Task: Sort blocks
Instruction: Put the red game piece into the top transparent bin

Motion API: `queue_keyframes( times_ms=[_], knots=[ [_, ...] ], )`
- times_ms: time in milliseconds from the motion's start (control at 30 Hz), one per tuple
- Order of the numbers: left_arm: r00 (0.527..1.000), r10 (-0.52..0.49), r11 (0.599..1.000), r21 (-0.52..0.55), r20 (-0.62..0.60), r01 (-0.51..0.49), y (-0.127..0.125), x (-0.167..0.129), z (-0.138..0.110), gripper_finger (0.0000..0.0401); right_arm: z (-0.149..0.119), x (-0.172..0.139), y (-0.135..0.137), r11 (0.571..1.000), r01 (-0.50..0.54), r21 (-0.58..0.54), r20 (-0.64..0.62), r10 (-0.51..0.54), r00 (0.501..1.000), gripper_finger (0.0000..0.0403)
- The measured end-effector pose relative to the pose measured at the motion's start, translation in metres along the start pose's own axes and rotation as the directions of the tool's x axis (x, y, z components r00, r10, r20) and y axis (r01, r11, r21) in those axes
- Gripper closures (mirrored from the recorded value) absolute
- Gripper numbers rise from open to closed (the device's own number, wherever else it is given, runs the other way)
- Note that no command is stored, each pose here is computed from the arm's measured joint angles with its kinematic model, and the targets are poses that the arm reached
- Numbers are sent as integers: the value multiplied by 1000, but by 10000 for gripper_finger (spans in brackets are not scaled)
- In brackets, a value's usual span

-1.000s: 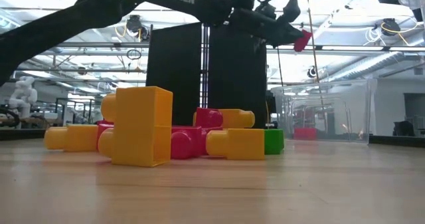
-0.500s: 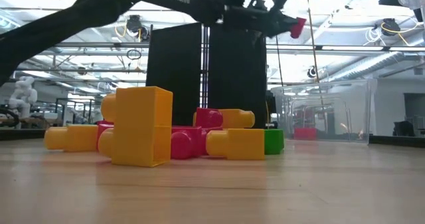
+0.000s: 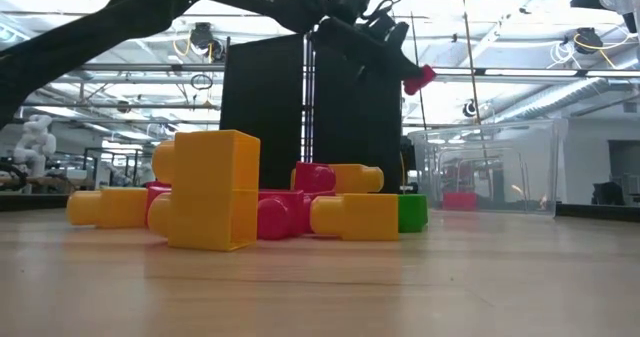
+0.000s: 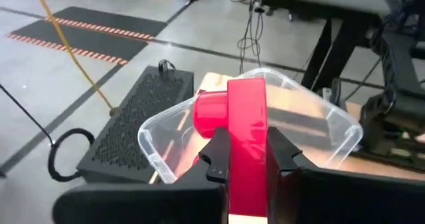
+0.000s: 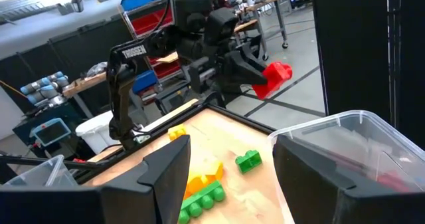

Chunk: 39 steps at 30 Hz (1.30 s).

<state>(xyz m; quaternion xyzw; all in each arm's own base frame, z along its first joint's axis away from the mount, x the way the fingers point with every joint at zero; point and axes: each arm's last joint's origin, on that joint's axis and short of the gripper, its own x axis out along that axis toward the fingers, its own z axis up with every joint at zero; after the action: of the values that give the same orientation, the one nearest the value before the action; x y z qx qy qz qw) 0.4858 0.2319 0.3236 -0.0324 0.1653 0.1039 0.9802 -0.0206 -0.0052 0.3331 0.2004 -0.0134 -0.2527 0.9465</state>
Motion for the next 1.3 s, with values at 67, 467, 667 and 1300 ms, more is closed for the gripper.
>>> queue_keyframes(
  times_ms=[67, 467, 667, 1300],
  knots=[
    [1000, -8, 999, 43, 28, 7, -2, 4, 0, 389, 0, 0, 0, 1000, 9, -1, 4, -9, 1000, 195],
    [994, -89, 992, 99, 67, 82, -22, 29, -14, 389, 1, 0, -2, 997, 73, -11, 32, -72, 997, 195],
    [995, -56, 993, 112, 83, 47, -20, 37, -21, 389, 1, 0, -2, 997, 74, -8, 32, -73, 997, 195],
    [992, -38, 984, 180, 121, 16, -21, 38, -18, 252, 1, 0, -2, 997, 73, -7, 32, -73, 997, 195]
  ],
)
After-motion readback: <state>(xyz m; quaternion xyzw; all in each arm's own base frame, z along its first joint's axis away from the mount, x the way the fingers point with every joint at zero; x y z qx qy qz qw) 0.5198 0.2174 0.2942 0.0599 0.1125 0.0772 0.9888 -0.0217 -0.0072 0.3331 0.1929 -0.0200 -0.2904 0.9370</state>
